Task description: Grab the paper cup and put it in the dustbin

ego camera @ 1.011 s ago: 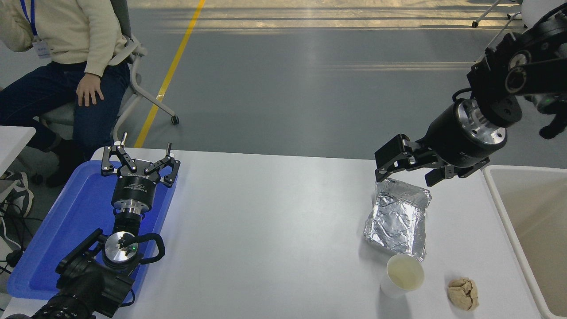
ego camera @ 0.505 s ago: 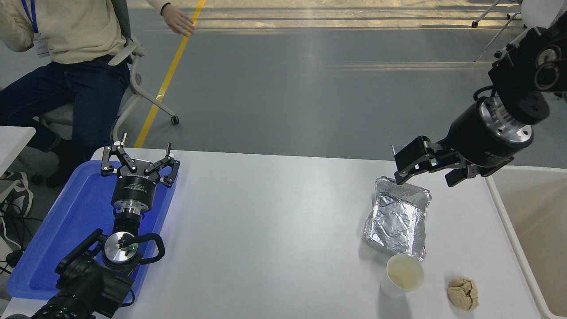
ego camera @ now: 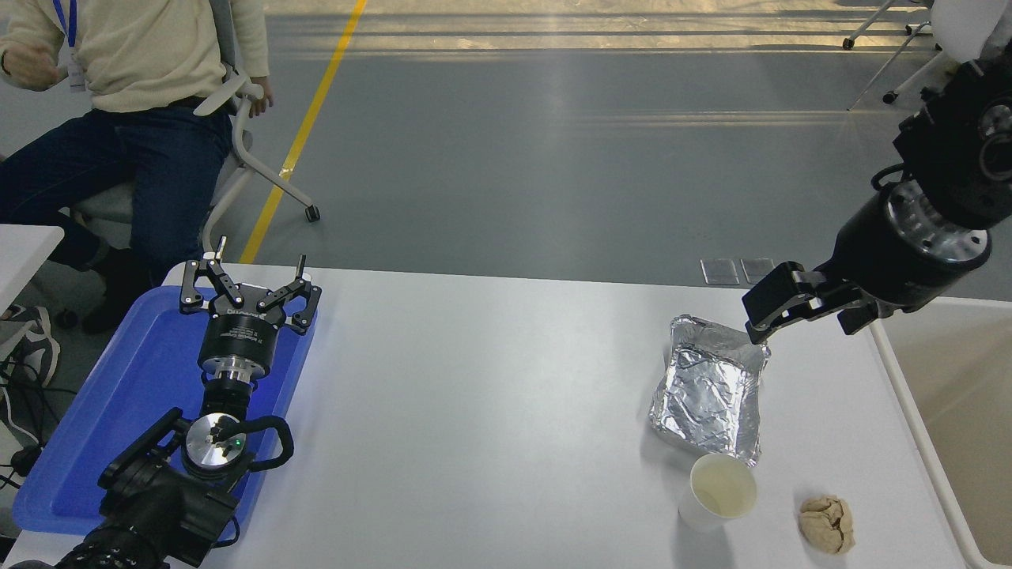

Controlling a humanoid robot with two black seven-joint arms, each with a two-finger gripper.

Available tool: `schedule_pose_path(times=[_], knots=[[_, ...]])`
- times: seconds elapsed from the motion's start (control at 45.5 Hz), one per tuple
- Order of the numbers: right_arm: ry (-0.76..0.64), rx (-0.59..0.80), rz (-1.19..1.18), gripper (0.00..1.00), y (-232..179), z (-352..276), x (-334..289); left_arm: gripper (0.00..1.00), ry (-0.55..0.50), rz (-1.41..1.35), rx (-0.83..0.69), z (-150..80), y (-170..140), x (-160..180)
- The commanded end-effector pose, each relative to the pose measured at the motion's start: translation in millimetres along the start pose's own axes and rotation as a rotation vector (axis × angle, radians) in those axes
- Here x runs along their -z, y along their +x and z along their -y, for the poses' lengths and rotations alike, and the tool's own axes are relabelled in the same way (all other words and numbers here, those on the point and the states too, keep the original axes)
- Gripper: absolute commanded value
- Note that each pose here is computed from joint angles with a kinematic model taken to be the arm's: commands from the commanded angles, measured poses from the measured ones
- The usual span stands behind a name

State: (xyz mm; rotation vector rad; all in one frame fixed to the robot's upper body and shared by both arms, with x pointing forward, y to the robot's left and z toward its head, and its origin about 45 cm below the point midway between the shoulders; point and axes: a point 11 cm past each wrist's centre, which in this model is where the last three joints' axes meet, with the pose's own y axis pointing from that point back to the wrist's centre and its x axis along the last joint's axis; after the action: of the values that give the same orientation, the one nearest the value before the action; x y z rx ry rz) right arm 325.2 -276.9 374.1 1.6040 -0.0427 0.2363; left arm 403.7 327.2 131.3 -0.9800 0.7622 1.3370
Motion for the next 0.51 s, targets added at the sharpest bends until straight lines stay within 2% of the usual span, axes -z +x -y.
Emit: schedule_pose_path(times=[0.0,0.484], knots=[[-0.015,0.013,0.057,1.00,-9.9,0.6,-23.4,1.00,-0.001,0.001,0.000,0.0,0.1,-0.6],[-0.044,0.065,0.093,1.00,-24.9,16.3,-40.6,1.00,-0.001,0.001,0.000,0.0,0.1,-0.6]])
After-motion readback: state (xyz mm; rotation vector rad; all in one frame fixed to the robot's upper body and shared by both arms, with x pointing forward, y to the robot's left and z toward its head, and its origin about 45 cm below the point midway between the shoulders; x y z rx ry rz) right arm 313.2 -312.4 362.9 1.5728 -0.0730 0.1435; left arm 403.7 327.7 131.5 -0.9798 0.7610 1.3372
